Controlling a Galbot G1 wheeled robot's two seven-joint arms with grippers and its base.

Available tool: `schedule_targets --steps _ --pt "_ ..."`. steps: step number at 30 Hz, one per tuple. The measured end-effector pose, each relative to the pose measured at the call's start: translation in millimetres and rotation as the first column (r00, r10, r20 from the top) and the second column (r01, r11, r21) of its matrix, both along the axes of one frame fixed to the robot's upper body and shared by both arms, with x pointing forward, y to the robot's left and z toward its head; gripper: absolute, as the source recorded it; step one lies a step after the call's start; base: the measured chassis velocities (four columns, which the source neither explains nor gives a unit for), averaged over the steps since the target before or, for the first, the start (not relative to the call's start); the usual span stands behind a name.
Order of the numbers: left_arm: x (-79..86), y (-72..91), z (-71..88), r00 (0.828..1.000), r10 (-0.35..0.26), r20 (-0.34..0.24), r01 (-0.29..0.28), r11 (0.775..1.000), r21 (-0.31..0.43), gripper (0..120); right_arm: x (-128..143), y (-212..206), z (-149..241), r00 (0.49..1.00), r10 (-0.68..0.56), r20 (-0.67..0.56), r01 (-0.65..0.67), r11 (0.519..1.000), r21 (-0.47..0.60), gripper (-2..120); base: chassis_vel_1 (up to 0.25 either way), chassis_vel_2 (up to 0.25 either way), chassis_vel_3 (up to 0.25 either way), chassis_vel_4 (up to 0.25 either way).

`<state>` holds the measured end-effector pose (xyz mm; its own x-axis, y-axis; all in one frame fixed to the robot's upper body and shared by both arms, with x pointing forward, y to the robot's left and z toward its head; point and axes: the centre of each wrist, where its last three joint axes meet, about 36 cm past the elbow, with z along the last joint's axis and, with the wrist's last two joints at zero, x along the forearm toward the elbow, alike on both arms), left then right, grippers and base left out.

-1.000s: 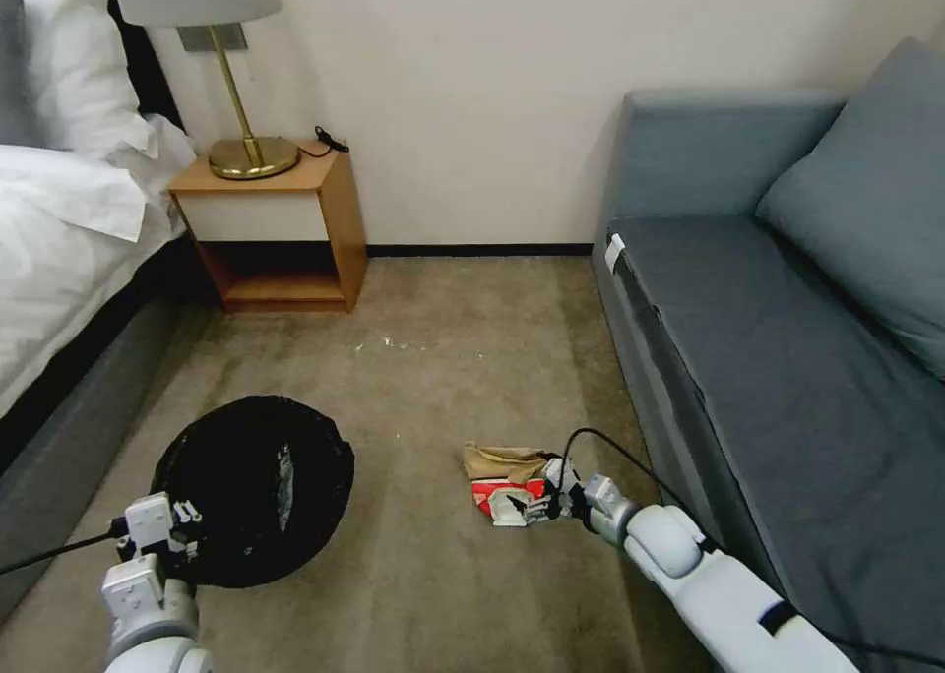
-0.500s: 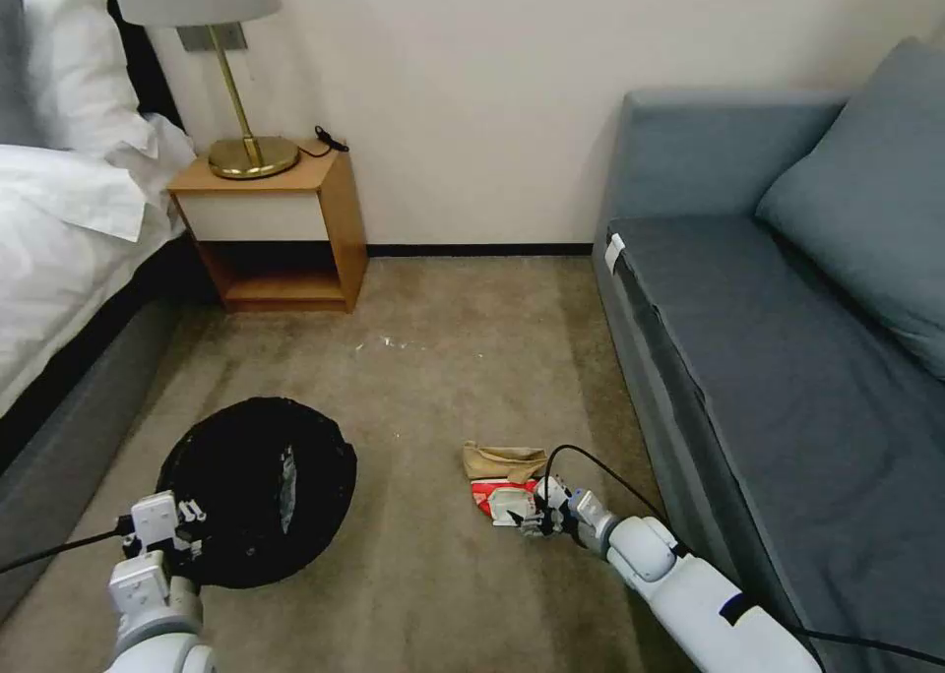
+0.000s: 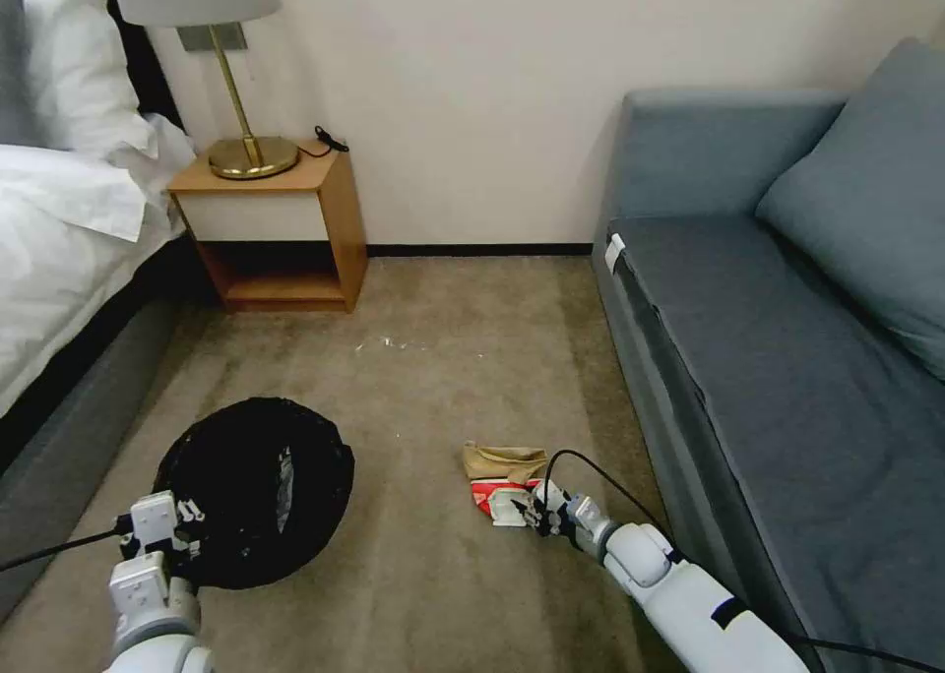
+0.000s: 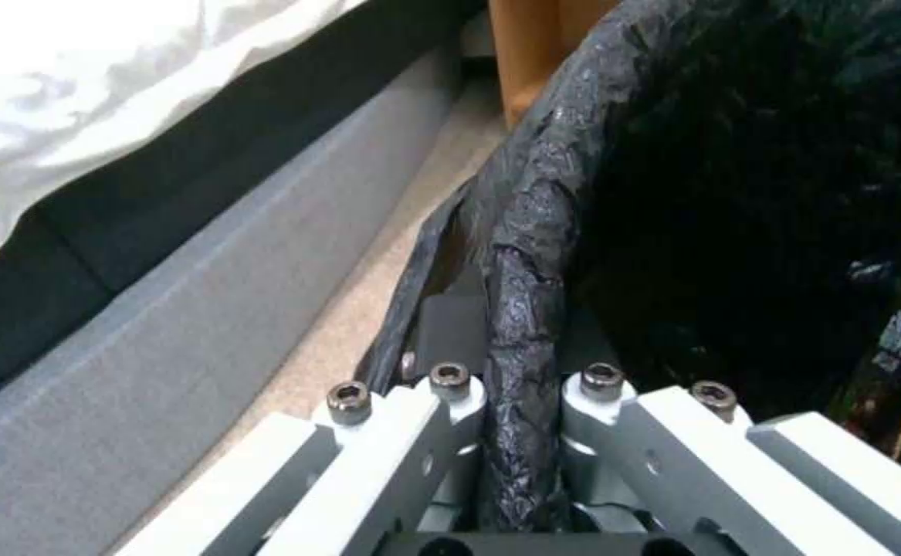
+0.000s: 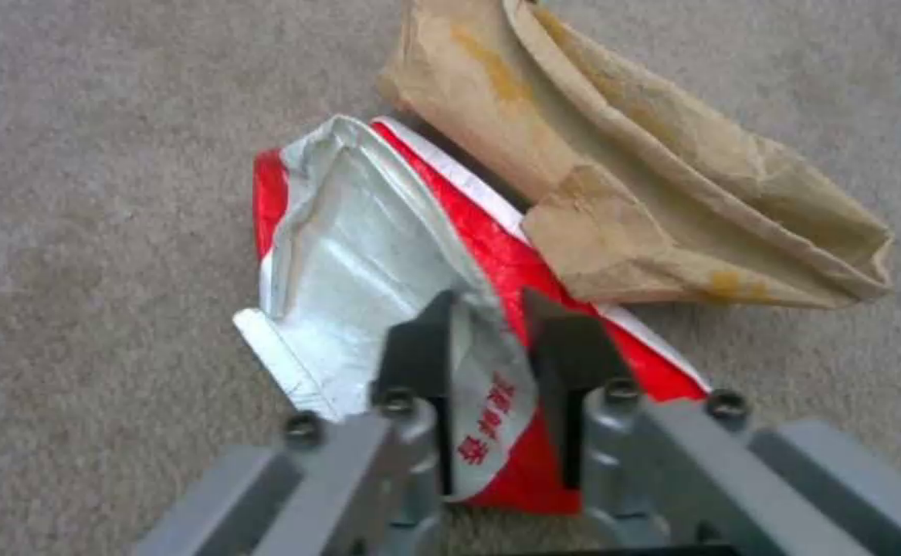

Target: Pick up the trash bin, then pick up the garbage on the floor and place it into the trash bin.

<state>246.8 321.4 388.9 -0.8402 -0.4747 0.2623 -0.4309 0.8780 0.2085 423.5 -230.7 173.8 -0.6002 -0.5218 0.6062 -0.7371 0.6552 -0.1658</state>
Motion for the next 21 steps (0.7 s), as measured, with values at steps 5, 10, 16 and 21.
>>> schedule_targets --steps 5,10,16,21 --pt "0.1 -0.9 -0.4 1.0 -0.003 -0.001 0.003 1.0 0.002 4 -4 -1 8 1.0 0.01 0.02 -0.01 1.0 0.025 0 0.0 0.0 0.0 0.0" --pt "0.1 -2.1 -1.0 1.0 -0.005 -0.003 0.005 1.0 0.002 4 -14 2 24 0.997 0.066 0.038 -0.068 0.997 0.046 0 0.0 0.0 0.0 0.0" --pt "0.1 -3.0 -1.4 1.0 -0.007 -0.003 0.007 1.0 0.005 4 -13 -4 53 0.97 0.227 0.085 -0.242 0.934 0.262 0 0.0 0.0 0.0 0.0" --pt "0.1 -3.9 -2.6 1.0 -0.011 -0.005 0.011 1.0 0.001 4 -12 15 76 0.944 0.28 0.176 -0.33 0.831 0.449 0 0.0 0.0 0.0 0.0"
